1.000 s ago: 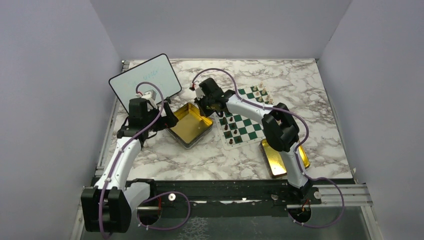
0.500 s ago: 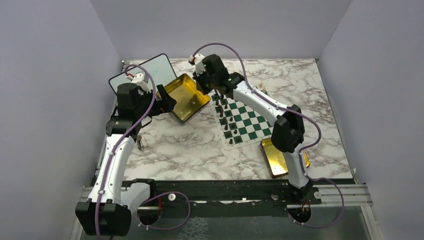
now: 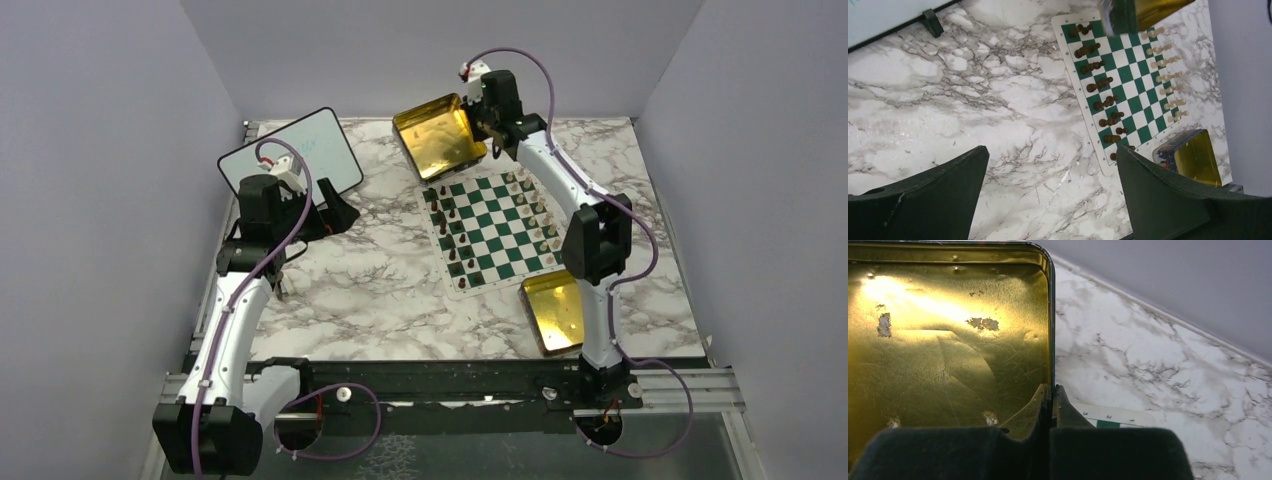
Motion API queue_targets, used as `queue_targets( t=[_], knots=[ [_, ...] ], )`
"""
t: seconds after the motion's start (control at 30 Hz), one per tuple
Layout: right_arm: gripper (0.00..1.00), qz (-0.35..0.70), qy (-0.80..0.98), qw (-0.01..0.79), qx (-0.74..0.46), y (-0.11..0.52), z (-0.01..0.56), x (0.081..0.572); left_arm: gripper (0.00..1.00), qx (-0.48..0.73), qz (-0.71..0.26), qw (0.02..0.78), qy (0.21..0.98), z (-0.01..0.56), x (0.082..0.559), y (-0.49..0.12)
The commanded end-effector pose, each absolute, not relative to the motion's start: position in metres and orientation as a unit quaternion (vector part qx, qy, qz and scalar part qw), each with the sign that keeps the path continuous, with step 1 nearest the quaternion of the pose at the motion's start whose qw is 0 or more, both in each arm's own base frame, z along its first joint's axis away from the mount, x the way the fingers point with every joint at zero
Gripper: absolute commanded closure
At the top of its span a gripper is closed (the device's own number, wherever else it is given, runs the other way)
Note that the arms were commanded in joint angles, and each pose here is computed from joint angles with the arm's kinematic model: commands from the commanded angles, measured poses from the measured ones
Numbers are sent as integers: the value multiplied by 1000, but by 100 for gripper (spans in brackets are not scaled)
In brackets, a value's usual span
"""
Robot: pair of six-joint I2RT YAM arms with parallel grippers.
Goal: Set up the chess pieces on the board
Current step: Place the storage box at the center of the board.
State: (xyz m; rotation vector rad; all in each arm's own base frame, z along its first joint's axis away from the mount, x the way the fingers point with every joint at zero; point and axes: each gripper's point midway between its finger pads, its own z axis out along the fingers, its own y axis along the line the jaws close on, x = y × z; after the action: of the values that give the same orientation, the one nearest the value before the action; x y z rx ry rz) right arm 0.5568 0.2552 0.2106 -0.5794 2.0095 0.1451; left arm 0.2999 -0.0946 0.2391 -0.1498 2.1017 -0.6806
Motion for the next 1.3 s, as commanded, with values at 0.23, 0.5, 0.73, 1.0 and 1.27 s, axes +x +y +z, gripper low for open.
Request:
queue_targets(
  t=[0.23,0.5,0.73,1.0,1.27],
  knots=[
    [99,22,791,586,-173,197,222,653,1,-68,-286,406,865,186,294,-100],
    [99,39,795,589,-141,189,180,685,1,-68,-274,401,871,175,293,-97],
    [99,40,802,579,-141,186,148,695,1,-67,-268,397,875,170,294,-95],
    [95,42,815,562,-134,187,112,698,1,-63,-258,394,880,163,295,-93],
    [90,13,818,557,-144,174,94,702,1,-63,-256,396,880,164,296,-92]
  ],
)
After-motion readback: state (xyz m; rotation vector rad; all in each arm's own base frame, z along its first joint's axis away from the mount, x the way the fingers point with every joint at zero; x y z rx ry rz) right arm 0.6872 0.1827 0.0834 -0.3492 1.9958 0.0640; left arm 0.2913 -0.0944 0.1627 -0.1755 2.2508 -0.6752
